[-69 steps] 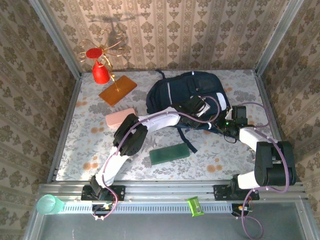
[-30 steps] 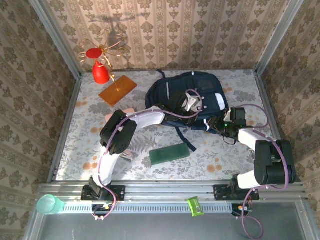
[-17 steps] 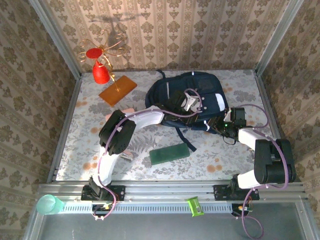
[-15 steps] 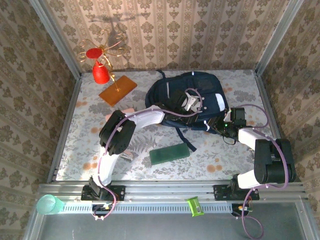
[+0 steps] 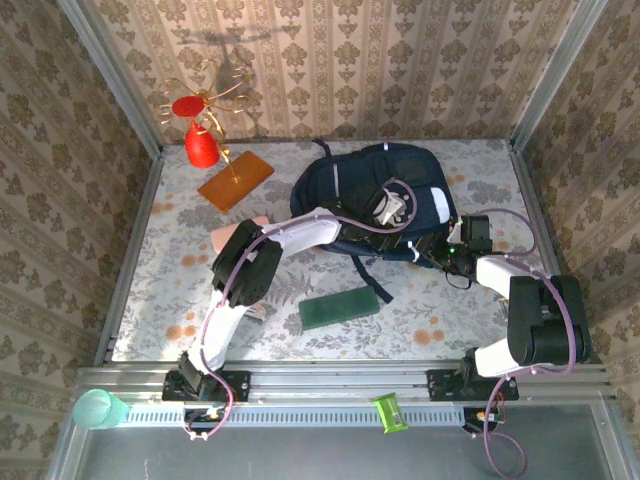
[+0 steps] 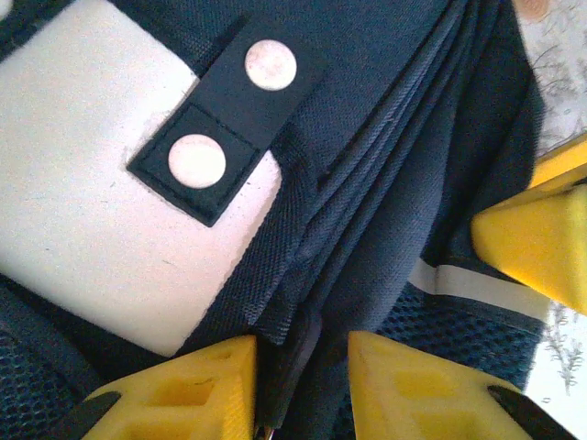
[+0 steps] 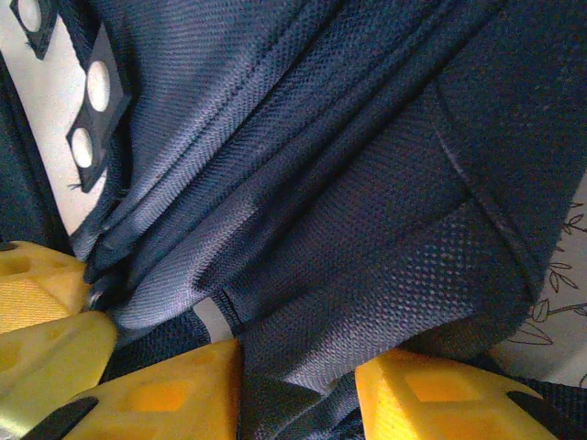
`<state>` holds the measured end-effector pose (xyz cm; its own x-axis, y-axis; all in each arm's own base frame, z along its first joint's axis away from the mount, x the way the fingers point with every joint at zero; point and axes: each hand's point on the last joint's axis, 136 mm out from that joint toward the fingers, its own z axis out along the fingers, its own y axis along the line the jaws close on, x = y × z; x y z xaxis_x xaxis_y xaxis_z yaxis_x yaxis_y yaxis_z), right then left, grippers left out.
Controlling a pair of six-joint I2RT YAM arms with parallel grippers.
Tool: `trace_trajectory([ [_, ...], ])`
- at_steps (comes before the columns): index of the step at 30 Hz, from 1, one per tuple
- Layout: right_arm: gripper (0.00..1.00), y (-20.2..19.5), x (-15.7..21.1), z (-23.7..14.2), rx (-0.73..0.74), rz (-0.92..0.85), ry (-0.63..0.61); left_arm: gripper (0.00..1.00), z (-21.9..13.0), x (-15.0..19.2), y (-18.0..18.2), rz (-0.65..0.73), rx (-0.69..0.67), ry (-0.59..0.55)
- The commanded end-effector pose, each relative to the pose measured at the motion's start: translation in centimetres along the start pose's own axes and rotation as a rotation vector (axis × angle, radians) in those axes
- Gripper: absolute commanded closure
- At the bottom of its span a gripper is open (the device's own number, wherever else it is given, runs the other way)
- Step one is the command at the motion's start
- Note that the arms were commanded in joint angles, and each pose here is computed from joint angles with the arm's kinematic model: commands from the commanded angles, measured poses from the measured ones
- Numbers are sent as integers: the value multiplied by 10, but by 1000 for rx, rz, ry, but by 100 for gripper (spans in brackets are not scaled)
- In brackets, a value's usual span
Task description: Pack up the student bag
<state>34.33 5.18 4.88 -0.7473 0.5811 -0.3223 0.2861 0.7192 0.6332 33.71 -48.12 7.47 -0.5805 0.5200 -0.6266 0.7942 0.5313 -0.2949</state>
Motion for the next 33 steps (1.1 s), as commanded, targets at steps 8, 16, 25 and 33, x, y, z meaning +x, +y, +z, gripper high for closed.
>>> trace_trajectory([
  [8, 61, -4, 5, 4, 7, 11, 26, 74, 17, 36, 24, 20, -87, 162],
  [16, 61, -5, 5, 4, 15, 7, 27, 90, -16, -13, 1, -74, 118, -32],
  [25, 61, -9, 8, 7, 19, 11, 33, 87, -38, -30, 0, -96, 185, -116],
  [33, 61, -10, 9, 9, 21, 13, 36, 86, -35, -23, -5, -133, 269, -113],
])
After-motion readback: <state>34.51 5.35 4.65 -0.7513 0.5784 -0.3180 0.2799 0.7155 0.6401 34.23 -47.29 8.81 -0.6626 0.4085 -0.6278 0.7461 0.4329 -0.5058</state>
